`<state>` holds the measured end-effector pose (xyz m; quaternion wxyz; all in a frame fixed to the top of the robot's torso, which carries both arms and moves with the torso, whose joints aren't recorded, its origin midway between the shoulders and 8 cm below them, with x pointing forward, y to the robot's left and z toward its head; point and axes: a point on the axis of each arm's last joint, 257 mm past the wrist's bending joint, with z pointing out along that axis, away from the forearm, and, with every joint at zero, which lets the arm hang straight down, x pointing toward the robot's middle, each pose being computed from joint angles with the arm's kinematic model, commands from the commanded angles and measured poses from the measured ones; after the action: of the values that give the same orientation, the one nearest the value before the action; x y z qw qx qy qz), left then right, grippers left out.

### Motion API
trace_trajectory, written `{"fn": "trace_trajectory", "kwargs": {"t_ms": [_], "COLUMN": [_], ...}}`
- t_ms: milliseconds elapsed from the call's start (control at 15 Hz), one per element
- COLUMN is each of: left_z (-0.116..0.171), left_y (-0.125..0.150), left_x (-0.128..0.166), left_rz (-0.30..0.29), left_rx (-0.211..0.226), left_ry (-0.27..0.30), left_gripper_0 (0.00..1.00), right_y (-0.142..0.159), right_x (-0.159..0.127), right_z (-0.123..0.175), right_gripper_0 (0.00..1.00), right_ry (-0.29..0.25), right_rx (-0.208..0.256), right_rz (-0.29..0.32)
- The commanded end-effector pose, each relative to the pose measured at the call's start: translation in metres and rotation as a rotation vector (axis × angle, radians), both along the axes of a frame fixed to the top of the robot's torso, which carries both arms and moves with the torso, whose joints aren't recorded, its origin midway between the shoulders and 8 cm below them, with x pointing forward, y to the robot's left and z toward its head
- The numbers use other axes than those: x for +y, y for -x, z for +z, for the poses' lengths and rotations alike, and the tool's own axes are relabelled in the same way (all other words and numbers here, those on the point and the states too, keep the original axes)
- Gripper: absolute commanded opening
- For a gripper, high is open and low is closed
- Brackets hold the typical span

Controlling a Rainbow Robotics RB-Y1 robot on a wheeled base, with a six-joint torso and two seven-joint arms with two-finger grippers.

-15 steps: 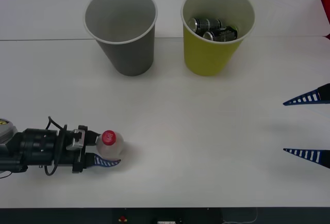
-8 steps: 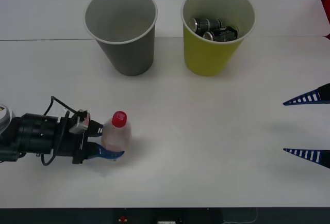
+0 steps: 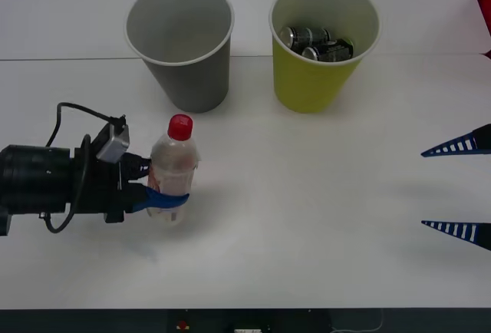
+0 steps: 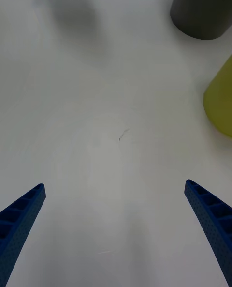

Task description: Put the can into the green bin and the plastic bottle into the gray bin

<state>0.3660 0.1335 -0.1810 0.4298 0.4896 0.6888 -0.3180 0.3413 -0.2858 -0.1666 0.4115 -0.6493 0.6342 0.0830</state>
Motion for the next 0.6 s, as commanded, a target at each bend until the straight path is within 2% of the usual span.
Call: {"fn": "trace_trajectory", "kwargs": {"t_ms": [67,200,333,467,600], "left_z": [0.025,0.042,0.06,0.078,0.094], "left_y": [-0.003,-0.002,-0.003,-0.001,-0.004], "left_x": [0.011,0.011,0.008,0.005,0.006], "left_rz": [0.101,0.163,0.216,0.281,0.338], "left_rx": [0.044,0.097,0.106,0.143,0.138], "left_ry": [0.001,0.024,0.024,0.047,0.056], "left_gripper_0": [0.0,0.0,0.0,0.0,0.0], "right_y": [0.0,0.0,0.0,0.0,0.0], "right_x": [0.0,0.0,0.0,0.0,0.0], "right_z": [0.0,0.0,0.0,0.0,0.0], "right_gripper_0": [1.0,1.0,1.0,1.0,1.0], "right_ry": [0.0,0.0,0.0,0.0,0.0], "right_rx": [0.0,0.0,0.0,0.0,0.0], "right_rz": [0.0,0.0,0.0,0.0,0.0]}}
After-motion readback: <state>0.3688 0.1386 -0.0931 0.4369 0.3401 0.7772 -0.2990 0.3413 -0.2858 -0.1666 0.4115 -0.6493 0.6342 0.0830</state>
